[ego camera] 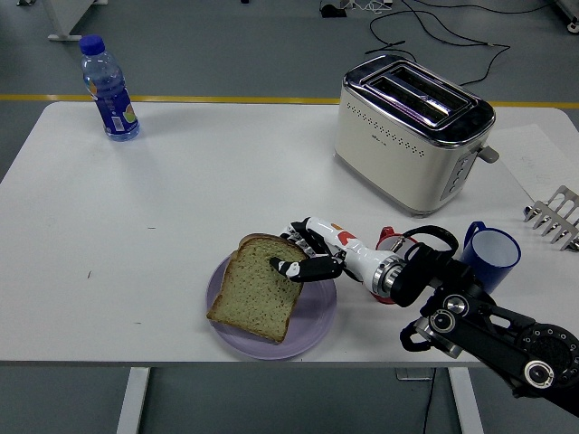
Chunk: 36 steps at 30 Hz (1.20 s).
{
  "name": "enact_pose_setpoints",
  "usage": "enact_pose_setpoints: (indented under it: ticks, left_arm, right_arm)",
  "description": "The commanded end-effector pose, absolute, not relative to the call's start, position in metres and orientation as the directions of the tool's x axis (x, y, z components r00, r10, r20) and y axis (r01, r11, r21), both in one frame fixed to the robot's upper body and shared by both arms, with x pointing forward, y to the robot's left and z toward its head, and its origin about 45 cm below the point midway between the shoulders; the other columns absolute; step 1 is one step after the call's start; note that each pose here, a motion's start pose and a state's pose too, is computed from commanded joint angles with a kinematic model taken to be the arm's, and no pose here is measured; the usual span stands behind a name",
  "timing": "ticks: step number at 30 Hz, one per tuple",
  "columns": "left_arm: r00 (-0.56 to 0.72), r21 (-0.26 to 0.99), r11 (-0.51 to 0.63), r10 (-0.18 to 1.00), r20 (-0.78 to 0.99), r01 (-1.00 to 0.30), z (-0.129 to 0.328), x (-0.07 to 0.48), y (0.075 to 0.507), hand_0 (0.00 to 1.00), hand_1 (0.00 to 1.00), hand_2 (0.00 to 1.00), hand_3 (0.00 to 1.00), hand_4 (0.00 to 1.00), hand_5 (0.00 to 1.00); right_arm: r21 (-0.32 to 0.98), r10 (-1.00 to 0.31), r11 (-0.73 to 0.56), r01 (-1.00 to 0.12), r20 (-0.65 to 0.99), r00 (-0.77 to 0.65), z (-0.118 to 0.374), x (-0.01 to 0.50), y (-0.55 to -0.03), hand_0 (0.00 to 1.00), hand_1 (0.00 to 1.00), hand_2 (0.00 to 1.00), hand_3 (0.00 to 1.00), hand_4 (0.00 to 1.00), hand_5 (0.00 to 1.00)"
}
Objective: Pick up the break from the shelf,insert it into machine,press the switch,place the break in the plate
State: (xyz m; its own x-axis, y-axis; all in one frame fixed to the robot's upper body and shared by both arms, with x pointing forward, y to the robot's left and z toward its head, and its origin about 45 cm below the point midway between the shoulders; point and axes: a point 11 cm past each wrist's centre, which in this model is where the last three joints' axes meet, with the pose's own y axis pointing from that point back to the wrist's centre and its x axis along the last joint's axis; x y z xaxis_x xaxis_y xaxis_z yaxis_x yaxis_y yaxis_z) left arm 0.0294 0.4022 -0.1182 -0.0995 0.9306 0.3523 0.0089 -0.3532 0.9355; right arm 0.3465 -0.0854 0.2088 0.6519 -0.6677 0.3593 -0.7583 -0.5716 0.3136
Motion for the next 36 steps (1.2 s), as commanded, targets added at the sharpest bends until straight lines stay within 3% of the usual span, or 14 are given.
enact_pose_setpoints:
  ticks: [1, 2, 13, 14, 19, 20, 26, 36]
  left_arm:
    - [-0.1, 0.935, -0.353, 0.931, 0.352, 0.009, -0.118, 0.03, 0.402, 0.677, 0.596, 0.642, 0.672, 0.403, 0.998]
    - [-0.1, 0.935, -0.353, 0.931, 0.352, 0.008, -0.118, 0.03, 0.402, 0.677, 0.596, 0.642, 0.672, 0.404, 0.998]
    - [-0.102, 0.935, -0.354, 0.93, 0.352, 0.004, -0.118, 0.032, 0.402, 0.677, 0.595, 0.643, 0.672, 0.402, 0.998]
    - [-0.103, 0.935, -0.354, 0.93, 0.352, 0.004, -0.118, 0.032, 0.402, 0.677, 0.596, 0.642, 0.672, 0.403, 0.998]
    - [-0.104, 0.935, -0.354, 0.93, 0.352, 0.003, -0.118, 0.033, 0.402, 0.677, 0.596, 0.642, 0.672, 0.403, 0.998]
    - [-0.105, 0.935, -0.354, 0.93, 0.352, 0.003, -0.118, 0.032, 0.402, 0.678, 0.596, 0.642, 0.672, 0.406, 0.998]
    - [-0.103, 0.935, -0.353, 0.93, 0.352, 0.004, -0.118, 0.032, 0.402, 0.677, 0.596, 0.643, 0.673, 0.406, 0.998]
    - [-0.096, 0.935, -0.354, 0.931, 0.353, 0.01, -0.118, 0.03, 0.402, 0.677, 0.597, 0.644, 0.672, 0.406, 0.998]
  right_arm:
    - [0.303, -0.661, -0.574, -0.76, 0.376, 0.649, 0.21, 0.348, -0.085, 0.617, 0.602, 0.598, 0.553, 0.574, 0.238]
    - [0.299, -0.657, -0.576, -0.761, 0.384, 0.648, 0.211, 0.348, -0.085, 0.694, 0.657, 0.645, 0.594, 0.595, 0.265]
    - [0.297, -0.581, -0.604, -0.74, 0.471, 0.664, 0.212, 0.349, -0.082, 0.753, 0.708, 0.701, 0.63, 0.621, 0.303]
    - [0.294, -0.577, -0.606, -0.74, 0.478, 0.662, 0.212, 0.349, -0.082, 0.833, 0.774, 0.793, 0.715, 0.646, 0.351]
    - [0.255, -0.572, -0.606, -0.753, 0.518, 0.636, 0.218, 0.352, -0.082, 0.833, 0.774, 0.793, 0.715, 0.646, 0.351]
    - [0.246, -0.576, -0.606, -0.757, 0.521, 0.63, 0.219, 0.352, -0.082, 0.855, 0.797, 0.821, 0.769, 0.65, 0.354]
    - [0.179, -0.598, -0.604, -0.777, 0.542, 0.59, 0.227, 0.355, -0.083, 0.869, 0.804, 0.83, 0.792, 0.655, 0.362]
    - [0.059, -0.65, -0.588, -0.807, 0.558, 0.515, 0.245, 0.361, -0.087, 0.878, 0.809, 0.835, 0.798, 0.656, 0.365]
